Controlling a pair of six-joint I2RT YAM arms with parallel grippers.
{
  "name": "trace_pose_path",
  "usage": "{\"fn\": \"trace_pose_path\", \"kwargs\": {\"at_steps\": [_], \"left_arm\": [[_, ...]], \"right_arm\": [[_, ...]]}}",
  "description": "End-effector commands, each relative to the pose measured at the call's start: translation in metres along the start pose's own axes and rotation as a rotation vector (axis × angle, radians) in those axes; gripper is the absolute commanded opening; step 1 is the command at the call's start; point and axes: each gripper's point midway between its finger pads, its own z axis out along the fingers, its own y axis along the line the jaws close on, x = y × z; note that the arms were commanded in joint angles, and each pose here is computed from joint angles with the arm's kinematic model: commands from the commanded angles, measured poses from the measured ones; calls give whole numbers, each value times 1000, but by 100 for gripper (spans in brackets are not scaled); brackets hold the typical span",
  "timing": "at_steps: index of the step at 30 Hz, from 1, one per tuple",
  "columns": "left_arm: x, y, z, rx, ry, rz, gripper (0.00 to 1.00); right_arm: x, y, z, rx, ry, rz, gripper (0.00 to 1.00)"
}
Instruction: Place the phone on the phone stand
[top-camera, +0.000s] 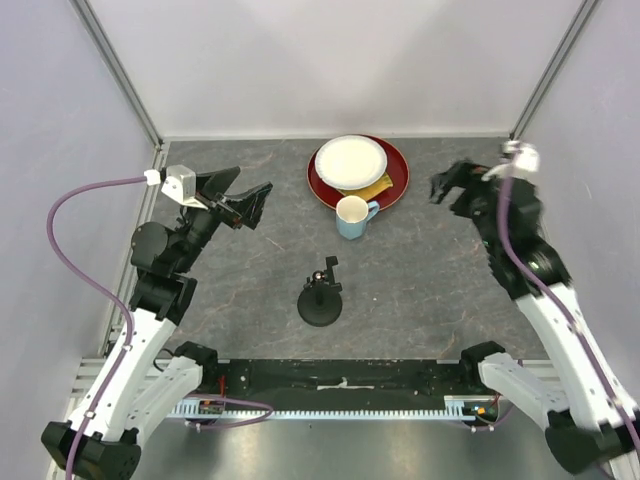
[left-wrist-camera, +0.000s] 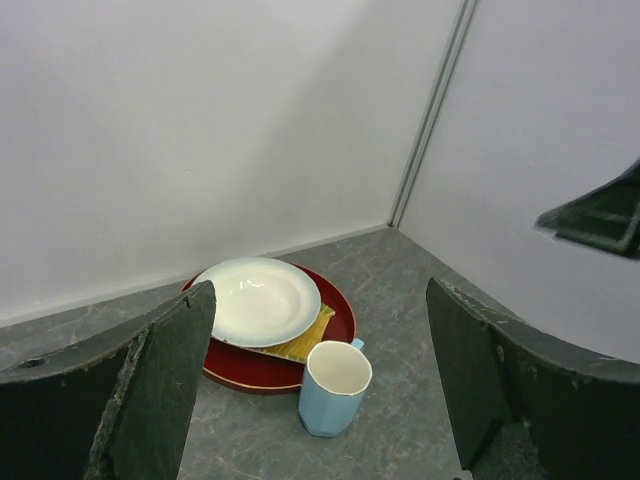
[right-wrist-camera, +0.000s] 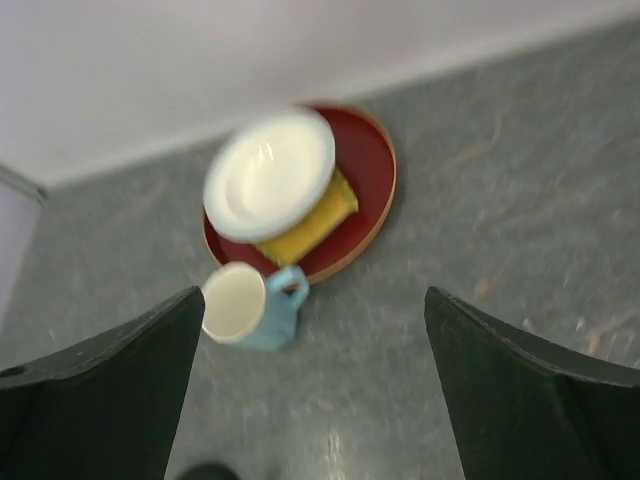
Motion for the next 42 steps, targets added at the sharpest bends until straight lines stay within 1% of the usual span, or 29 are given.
{"fn": "trace_pose_path", "kwargs": {"at_steps": [1,2,3,4,5,7,8,10,11,12,14,15,17,18,20,21,25,26,30,33,36,37,39,40,42], "left_arm": [[-1,12,10,-43,-23,15,92],[-4,11,12,-42,-21,12,92],[0,10,13,-37,-1,-2,92],[1,9,14,-31,5,-5,92],[2,8,15,-23,10,-6,92],[5,9,15,-22,14,-7,92],[7,11,16,-30,19,-6,92],[11,14,17,-39,30,4,92],[12,15,18,-44,34,6,92],[15,17,19,-49,43,10,92],[15,18,20,-51,51,8,92],[17,15,21,-35,61,5,92],[16,11,22,-15,61,-1,92],[16,9,22,-2,61,-3,92],[18,7,23,10,64,-10,92],[20,8,24,10,70,-13,92],[23,7,26,20,84,-20,91],[24,7,26,21,86,-22,91],[23,3,26,42,90,-24,91],[26,3,27,45,100,-31,91],[28,4,27,42,110,-35,90],[27,3,27,43,109,-33,90],[27,3,27,41,110,-35,90],[26,1,28,47,110,-41,90],[25,0,27,54,108,-43,89]], "right_arm": [[77,15,21,-84,282,-23,98],[100,24,25,-118,353,-43,98],[111,34,27,-155,383,-50,98],[126,50,24,-230,437,-69,98],[150,69,22,-291,501,-105,98],[164,97,17,-389,519,-152,98],[177,118,6,-478,555,-168,98],[175,145,-2,-596,523,-176,98],[177,160,-19,-710,535,-188,98],[170,172,-24,-785,502,-183,98],[169,183,-46,-938,489,-196,98],[165,193,-63,-1051,478,-198,98],[170,192,-83,-1123,456,-218,98],[167,196,-92,-1175,424,-226,98],[175,197,-103,-1216,432,-246,98],[183,190,-96,-1163,446,-292,98],[202,178,-76,-1013,516,-394,98],[208,174,-77,-1005,545,-410,98],[223,167,-87,-1051,583,-446,98],[236,162,-85,-1011,664,-429,98],[248,166,-76,-928,773,-376,98],[249,168,-77,-893,807,-313,98],[250,169,-70,-823,813,-241,98],[250,171,-68,-777,827,-170,98],[257,172,-70,-746,864,-87,98]]}}
